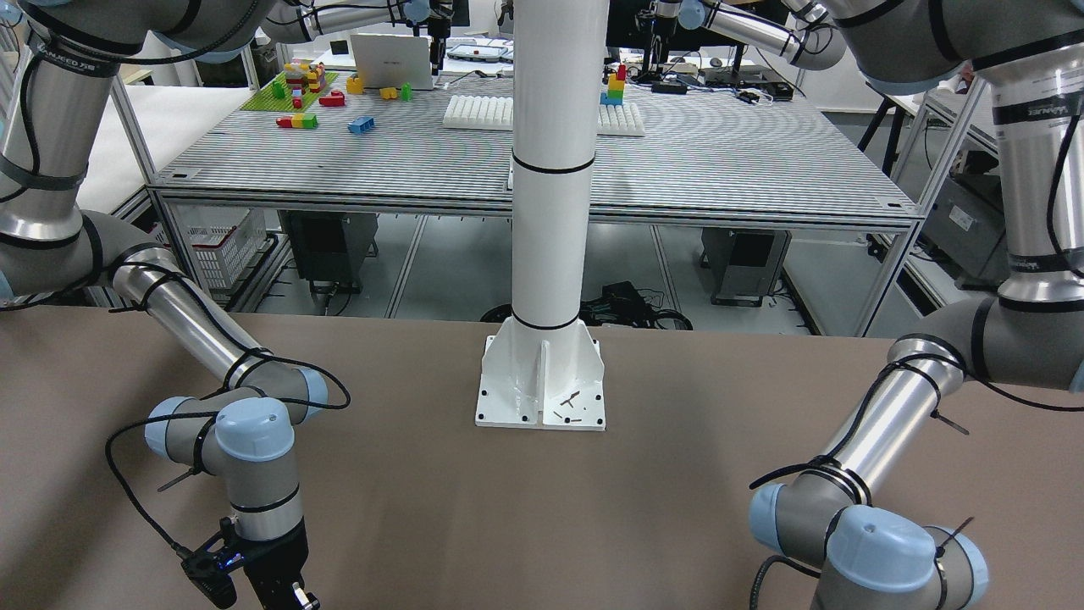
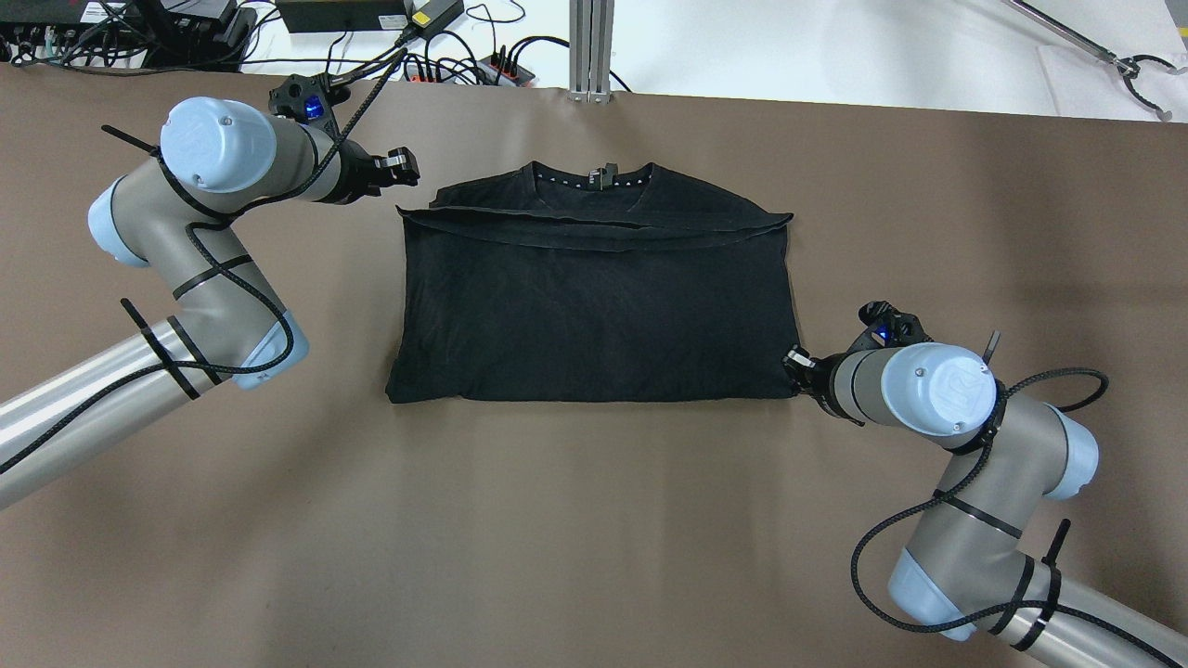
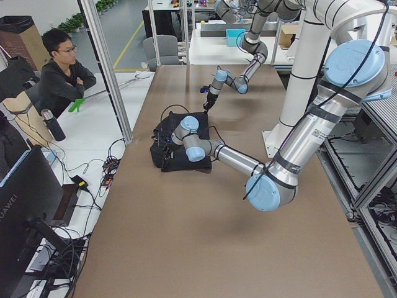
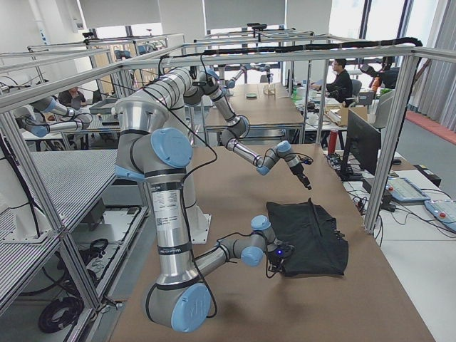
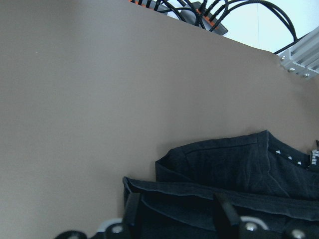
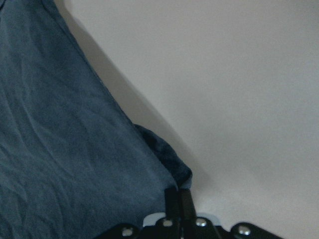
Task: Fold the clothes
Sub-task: 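Grasp the corner with the right gripper and drag it toward the robot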
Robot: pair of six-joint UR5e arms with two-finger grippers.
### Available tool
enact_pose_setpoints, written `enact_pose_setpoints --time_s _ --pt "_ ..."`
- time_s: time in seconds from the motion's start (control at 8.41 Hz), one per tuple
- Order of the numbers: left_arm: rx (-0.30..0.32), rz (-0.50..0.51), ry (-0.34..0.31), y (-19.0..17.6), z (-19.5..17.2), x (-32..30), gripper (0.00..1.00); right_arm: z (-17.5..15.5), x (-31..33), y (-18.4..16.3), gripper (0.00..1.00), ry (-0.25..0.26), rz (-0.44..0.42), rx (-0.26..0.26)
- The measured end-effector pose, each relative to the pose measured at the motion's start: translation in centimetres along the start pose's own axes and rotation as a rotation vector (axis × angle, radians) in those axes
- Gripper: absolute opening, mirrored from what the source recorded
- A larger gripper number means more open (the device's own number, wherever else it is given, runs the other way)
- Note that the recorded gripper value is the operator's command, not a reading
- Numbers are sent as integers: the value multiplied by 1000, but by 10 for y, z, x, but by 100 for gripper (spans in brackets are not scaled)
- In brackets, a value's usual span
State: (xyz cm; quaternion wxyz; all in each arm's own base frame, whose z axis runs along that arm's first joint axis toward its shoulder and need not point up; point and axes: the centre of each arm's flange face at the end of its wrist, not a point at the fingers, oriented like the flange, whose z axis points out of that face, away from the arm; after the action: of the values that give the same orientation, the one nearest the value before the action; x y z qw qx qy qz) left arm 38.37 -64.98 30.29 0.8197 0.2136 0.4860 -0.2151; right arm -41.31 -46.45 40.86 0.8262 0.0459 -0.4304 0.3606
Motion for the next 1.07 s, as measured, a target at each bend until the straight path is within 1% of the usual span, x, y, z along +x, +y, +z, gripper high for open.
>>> enact_pose_setpoints --time_s 0.12,0.24,0.36,0.48,0.59,0.71,0.83,0.95,1.07 --pt "1 0 3 0 -2 0 59 -11 4 3 0 -10 3 -7" --pt "3 1 8 0 -5 2 59 -33 14 14 0 -25 14 -31" --pt "3 2 12 1 -7 3 58 -62 26 40 0 -41 18 -81" --pt "3 2 15 1 -8 4 58 -94 35 78 0 -41 -1 -163" --pt "-1 2 18 2 -9 5 58 -122 43 114 0 -14 -32 -272" --pt "-5 4 22 2 -10 7 58 -147 55 145 34 29 -70 -416" --pt "-7 5 29 2 -12 13 58 -165 65 171 90 76 -104 -559" --pt "-8 6 41 3 -16 20 59 -175 74 193 95 114 -136 -663" --pt "-16 4 54 5 -20 26 59 -180 79 210 95 135 -159 -722"
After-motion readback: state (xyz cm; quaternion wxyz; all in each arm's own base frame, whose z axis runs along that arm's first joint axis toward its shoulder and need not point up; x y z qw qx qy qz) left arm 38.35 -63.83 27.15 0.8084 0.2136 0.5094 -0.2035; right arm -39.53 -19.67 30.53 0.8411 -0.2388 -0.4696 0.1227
